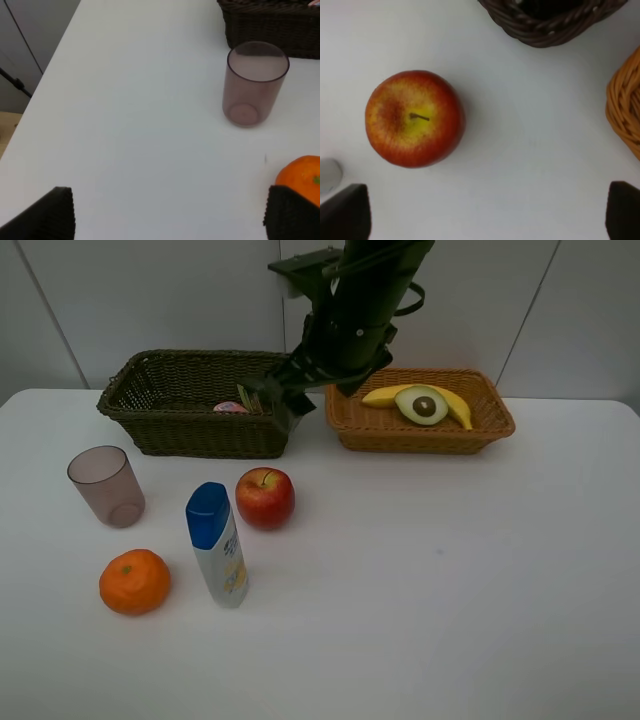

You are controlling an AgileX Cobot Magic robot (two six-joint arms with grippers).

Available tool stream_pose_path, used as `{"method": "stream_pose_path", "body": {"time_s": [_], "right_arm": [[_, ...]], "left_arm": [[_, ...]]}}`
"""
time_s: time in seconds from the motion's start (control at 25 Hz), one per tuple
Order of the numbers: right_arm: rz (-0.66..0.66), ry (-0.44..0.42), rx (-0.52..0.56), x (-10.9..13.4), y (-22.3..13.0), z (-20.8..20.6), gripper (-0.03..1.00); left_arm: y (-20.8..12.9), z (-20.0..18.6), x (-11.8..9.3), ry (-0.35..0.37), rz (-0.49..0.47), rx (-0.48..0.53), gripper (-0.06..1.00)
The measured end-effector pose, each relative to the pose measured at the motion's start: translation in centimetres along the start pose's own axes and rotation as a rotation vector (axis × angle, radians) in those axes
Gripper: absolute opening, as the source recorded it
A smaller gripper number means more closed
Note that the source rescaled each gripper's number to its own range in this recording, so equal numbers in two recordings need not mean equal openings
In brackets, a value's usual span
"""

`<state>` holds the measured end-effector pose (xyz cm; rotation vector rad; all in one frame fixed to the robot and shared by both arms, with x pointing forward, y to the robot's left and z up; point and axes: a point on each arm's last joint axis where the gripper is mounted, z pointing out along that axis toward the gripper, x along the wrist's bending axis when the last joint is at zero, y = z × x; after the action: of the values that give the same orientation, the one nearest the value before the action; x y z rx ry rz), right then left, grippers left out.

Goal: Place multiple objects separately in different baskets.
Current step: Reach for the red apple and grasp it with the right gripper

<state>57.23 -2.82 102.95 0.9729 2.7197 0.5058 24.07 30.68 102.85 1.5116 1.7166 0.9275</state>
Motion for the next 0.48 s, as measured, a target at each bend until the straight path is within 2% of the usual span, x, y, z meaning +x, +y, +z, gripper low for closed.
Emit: {"method": "stream_pose_path", "body": {"time_s": [0.48], "right_arm": [[-0.079,0.069,-0.041,0.9,0.6,5.4,0.98]], "left_arm": [[0.0,0.0,0.0,0.001,0.000,0.000,1.00]]}}
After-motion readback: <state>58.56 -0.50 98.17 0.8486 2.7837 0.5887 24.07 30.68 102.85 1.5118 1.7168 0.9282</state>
